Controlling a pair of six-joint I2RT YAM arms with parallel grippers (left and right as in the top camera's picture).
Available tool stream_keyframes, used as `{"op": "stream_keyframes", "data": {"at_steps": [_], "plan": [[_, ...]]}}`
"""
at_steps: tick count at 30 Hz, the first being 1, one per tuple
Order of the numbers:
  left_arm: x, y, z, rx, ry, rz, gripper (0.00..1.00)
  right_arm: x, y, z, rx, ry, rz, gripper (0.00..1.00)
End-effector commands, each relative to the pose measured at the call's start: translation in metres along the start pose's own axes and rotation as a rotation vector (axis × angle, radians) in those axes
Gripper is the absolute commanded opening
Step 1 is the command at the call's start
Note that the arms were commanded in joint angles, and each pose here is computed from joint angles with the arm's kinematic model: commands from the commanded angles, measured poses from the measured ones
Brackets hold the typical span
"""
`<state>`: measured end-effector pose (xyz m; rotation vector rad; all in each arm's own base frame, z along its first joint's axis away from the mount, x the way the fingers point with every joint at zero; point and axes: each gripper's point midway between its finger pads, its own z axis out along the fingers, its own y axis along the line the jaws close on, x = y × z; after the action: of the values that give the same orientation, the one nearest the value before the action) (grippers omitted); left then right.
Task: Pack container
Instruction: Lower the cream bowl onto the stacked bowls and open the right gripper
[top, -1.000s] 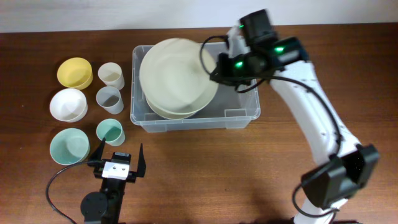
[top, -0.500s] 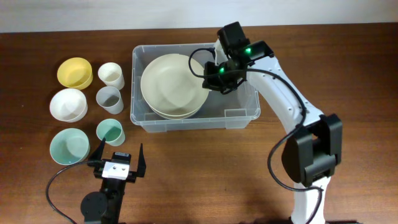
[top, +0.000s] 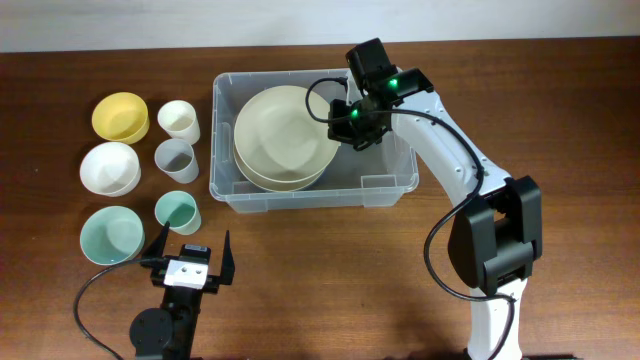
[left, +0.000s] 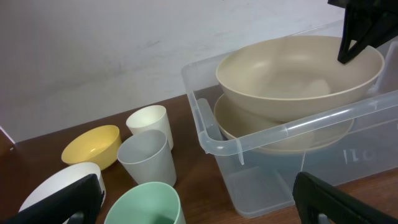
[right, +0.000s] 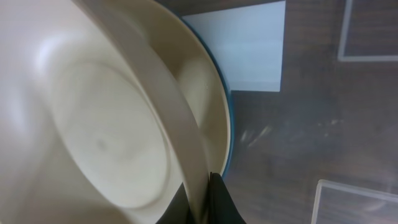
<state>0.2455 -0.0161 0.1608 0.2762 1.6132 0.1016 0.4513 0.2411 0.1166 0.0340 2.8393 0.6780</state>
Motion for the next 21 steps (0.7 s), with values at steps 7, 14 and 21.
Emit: {"op": "stream_keyframes", "data": {"at_steps": [7,14,21], "plan": [[0.001,-0.001,0.0,0.005,-0.001,0.011,1.0,0.0,-0.004,0.009,0.01,0.009,0.011,0.04],[0.001,-0.001,0.0,0.005,-0.001,0.011,1.0,0.005,-0.007,0.022,0.001,0.047,0.021,0.04],[0.001,-0.001,0.0,0.005,-0.001,0.011,1.0,0.007,-0.008,0.028,0.001,0.058,0.023,0.06]]}}
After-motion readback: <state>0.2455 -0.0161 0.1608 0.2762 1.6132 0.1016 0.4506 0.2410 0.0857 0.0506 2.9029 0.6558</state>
